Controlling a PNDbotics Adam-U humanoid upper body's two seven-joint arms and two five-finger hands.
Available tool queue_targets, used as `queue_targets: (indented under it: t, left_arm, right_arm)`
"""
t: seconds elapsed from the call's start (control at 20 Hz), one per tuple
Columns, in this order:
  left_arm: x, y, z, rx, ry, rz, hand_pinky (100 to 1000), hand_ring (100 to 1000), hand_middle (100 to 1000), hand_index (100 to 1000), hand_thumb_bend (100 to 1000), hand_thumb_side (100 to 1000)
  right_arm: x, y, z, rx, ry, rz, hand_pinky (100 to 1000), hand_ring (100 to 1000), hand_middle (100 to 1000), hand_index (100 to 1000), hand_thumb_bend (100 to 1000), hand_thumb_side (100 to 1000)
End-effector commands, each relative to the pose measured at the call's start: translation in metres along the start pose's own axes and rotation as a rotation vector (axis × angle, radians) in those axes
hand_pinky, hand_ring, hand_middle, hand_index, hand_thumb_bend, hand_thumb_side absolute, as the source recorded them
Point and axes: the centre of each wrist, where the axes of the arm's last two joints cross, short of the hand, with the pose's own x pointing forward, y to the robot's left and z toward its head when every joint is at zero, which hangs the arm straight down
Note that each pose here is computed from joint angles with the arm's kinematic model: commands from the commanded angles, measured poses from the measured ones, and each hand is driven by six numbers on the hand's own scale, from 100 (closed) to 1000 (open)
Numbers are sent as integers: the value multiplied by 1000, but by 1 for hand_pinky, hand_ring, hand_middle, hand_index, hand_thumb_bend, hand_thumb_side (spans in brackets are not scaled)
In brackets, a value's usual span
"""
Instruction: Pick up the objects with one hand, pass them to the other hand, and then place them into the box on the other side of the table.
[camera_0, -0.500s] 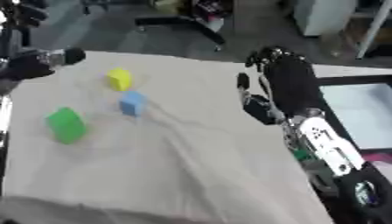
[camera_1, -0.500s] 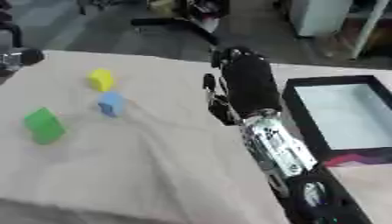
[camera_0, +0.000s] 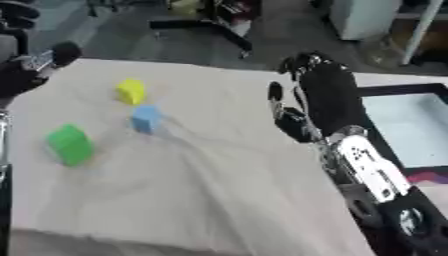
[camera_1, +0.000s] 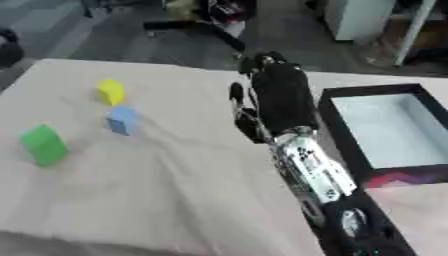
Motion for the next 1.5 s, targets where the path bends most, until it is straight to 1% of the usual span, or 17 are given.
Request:
queue_targets:
  t: [0.05, 0.15, 0.2, 0.25, 0.4, 0.5, 0.55, 0.65, 0.7, 0.8, 0.9, 1.05, 1.15, 1.25, 1.3, 1.35, 1.5]
  left_arm:
    - [4, 7, -3, 12, -18, -18, 643, 626, 639, 778, 1000, 578]
    - [0, 13, -4, -2, 6, -67, 645, 625, 641, 788, 1000, 554]
    - [-7, 18, -6, -56, 48, -143, 664, 638, 658, 810, 1000, 532]
    - [-14, 25, -8, -133, 94, -235, 693, 658, 682, 832, 1000, 519]
    - [-48, 53, -12, -465, 281, -550, 740, 688, 716, 865, 1000, 488]
    - [-77, 74, -9, -632, 418, -678, 758, 701, 729, 877, 1000, 456]
    - [-90, 82, -5, -686, 477, -711, 758, 701, 729, 877, 1000, 456]
    - [-116, 91, 5, -774, 575, -732, 759, 703, 732, 880, 1000, 439]
    - [-127, 92, 11, -807, 612, -725, 752, 696, 725, 874, 1000, 422]
    - [-144, 89, 20, -836, 662, -699, 737, 678, 706, 859, 1000, 413]
    - [-155, 83, 26, -833, 687, -681, 731, 671, 699, 853, 1000, 405]
    - [-164, 70, 32, -830, 710, -664, 723, 662, 690, 844, 1000, 393]
    - [-168, 62, 33, -822, 721, -663, 715, 648, 674, 830, 982, 387]
    - [-171, 56, 34, -797, 727, -660, 705, 639, 662, 821, 980, 388]
    - [-173, 52, 35, -783, 728, -656, 699, 633, 656, 816, 1000, 391]
    - [-173, 48, 35, -770, 726, -650, 697, 630, 652, 813, 1000, 391]
    - [-175, 38, 34, -752, 720, -646, 692, 621, 640, 802, 981, 393]
  right_arm:
    - [0, -7, -3, -32, 2, -5, 407, 648, 469, 668, 100, 270]
    - [1, -7, -3, -30, 1, -8, 407, 649, 470, 671, 100, 272]
    - [1, -6, -3, -28, 0, -8, 410, 650, 471, 673, 100, 273]
    - [1, -6, -3, -26, -1, -7, 408, 649, 470, 674, 100, 276]
    - [1, -4, -1, -20, 1, -9, 408, 649, 469, 675, 100, 282]
    - [1, -3, -1, -18, -4, -8, 407, 648, 468, 674, 100, 286]
    - [1, -2, -1, -16, -6, -8, 407, 648, 468, 674, 100, 286]
    - [1, -2, 0, -17, -9, -10, 407, 648, 468, 673, 100, 288]
    - [2, -1, 0, -16, -11, -11, 408, 648, 467, 672, 100, 289]
    - [2, -1, 0, -13, -13, -13, 409, 648, 466, 669, 100, 290]
    - [2, -1, 0, -11, -12, -14, 409, 648, 465, 668, 100, 291]
    - [3, -1, 0, -11, -12, -19, 408, 648, 465, 668, 100, 292]
    - [3, -2, 0, -13, -12, -20, 409, 648, 465, 667, 100, 291]
    - [3, -2, 0, -16, -12, -21, 409, 648, 464, 668, 100, 291]
    - [3, -2, 0, -17, -12, -21, 409, 648, 464, 668, 100, 291]
    - [3, -3, -1, -17, -12, -22, 409, 648, 464, 667, 100, 292]
    - [3, -3, -1, -19, -13, -23, 410, 648, 464, 667, 100, 291]
